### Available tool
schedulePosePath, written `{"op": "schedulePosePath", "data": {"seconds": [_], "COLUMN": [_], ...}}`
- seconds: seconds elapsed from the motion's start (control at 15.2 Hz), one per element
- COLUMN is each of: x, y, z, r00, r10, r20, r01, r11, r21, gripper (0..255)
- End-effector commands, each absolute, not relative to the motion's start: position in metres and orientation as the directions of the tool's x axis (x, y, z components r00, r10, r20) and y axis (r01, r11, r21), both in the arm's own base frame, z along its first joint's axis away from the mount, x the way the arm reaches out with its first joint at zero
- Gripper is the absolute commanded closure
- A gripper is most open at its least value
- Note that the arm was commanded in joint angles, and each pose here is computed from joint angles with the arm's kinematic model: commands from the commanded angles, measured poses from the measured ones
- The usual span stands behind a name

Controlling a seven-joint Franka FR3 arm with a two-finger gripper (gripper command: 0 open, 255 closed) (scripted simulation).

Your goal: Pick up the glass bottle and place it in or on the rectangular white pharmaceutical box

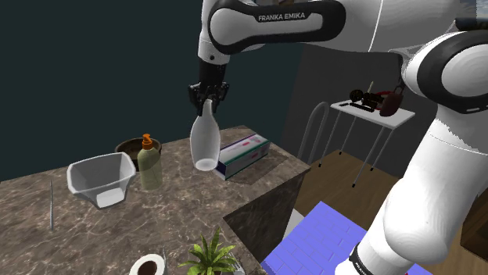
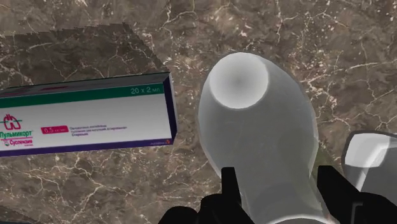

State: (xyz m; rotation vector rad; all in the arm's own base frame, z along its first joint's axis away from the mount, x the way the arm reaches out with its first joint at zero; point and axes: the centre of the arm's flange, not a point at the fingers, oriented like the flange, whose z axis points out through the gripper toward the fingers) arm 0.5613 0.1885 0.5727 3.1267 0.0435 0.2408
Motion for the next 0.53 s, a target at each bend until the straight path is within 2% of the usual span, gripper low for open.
{"op": "schedulePosePath", "data": {"seconds": [0.0, 0.46], "x": [0.561, 0.577], "y": [0.188, 0.127], "z": [0.584, 0.611], "r00": [0.988, 0.988], "r10": [0.028, 0.028], "r20": [0.153, 0.153], "r01": [0.027, 0.027], "r11": [-1.000, -1.000], "r21": [0.007, 0.007], "gripper": [255, 255]}}
